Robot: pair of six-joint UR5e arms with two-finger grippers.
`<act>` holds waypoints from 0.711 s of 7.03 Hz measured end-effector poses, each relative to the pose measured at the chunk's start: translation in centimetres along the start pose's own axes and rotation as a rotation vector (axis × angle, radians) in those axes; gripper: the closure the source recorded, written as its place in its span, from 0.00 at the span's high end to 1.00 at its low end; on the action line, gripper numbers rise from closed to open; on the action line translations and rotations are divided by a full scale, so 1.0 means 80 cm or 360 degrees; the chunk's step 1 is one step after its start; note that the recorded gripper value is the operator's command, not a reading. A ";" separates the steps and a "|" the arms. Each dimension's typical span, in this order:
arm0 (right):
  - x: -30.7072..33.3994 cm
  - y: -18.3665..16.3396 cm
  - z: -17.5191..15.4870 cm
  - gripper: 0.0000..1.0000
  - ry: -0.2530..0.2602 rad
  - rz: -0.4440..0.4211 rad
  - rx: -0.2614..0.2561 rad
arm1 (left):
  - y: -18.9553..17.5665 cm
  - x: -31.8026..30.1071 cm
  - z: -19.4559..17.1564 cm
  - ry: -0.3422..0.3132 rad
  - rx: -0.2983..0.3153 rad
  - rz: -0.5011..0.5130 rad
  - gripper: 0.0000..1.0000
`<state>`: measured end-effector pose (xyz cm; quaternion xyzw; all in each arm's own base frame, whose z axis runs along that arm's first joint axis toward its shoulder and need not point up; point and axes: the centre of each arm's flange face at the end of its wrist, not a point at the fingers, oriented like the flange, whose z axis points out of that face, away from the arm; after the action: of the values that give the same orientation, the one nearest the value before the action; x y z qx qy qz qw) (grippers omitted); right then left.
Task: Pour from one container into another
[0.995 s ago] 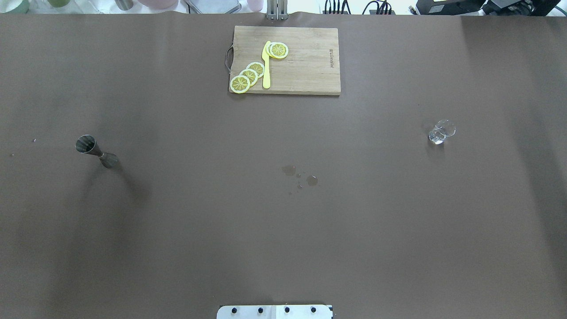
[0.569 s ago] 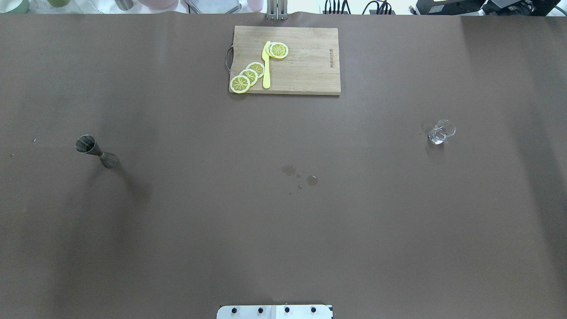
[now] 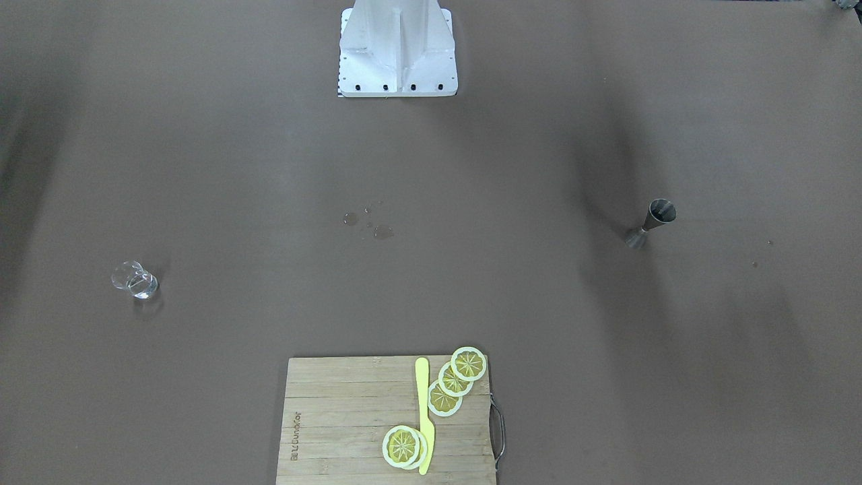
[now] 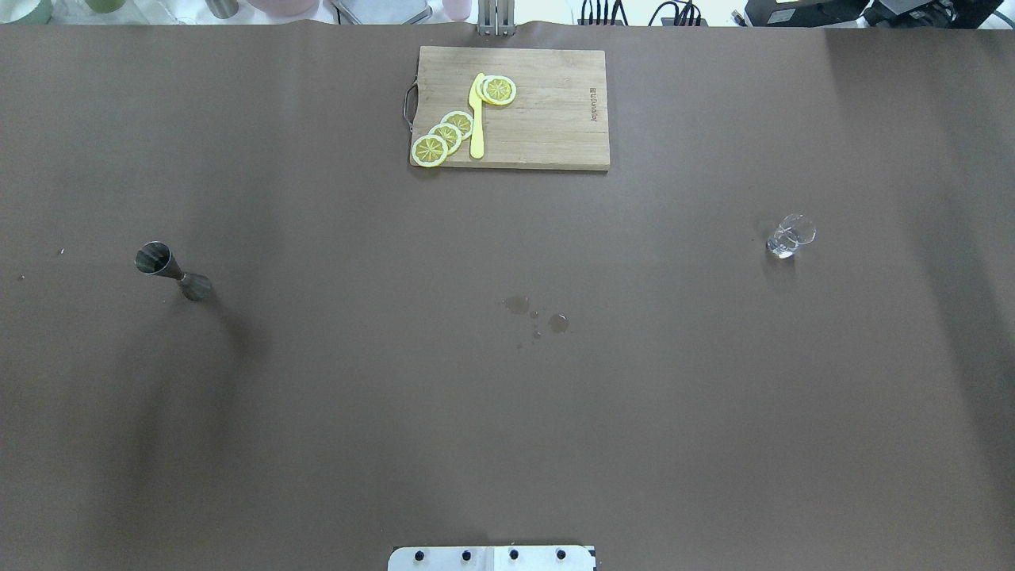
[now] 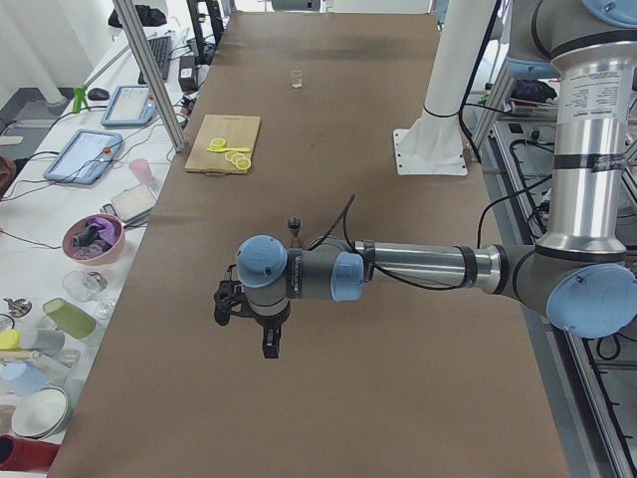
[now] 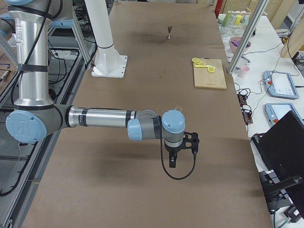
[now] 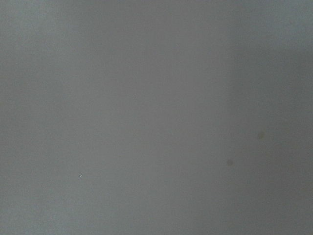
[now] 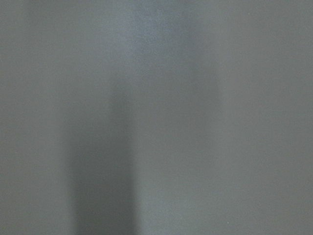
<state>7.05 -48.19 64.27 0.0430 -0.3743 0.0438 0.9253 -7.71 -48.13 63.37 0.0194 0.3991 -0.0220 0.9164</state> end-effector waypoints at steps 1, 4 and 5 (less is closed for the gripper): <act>-0.001 -0.001 -0.001 1.00 0.0004 -0.0017 0.0003 | 0.001 0.001 -0.001 -0.0001 0.0001 0.0001 0.99; -0.001 -0.002 -0.002 1.00 0.0013 -0.0026 0.0007 | 0.002 0.001 0.000 0.0000 -0.0001 0.0000 0.99; -0.002 0.000 -0.003 1.00 0.0005 -0.0026 0.0008 | 0.002 0.001 0.000 0.0000 -0.0001 0.0000 0.98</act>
<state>7.10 -48.20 64.03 0.0485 -0.3722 0.0372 0.9261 -7.64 -47.95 63.36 0.0192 0.3993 -0.0218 0.9164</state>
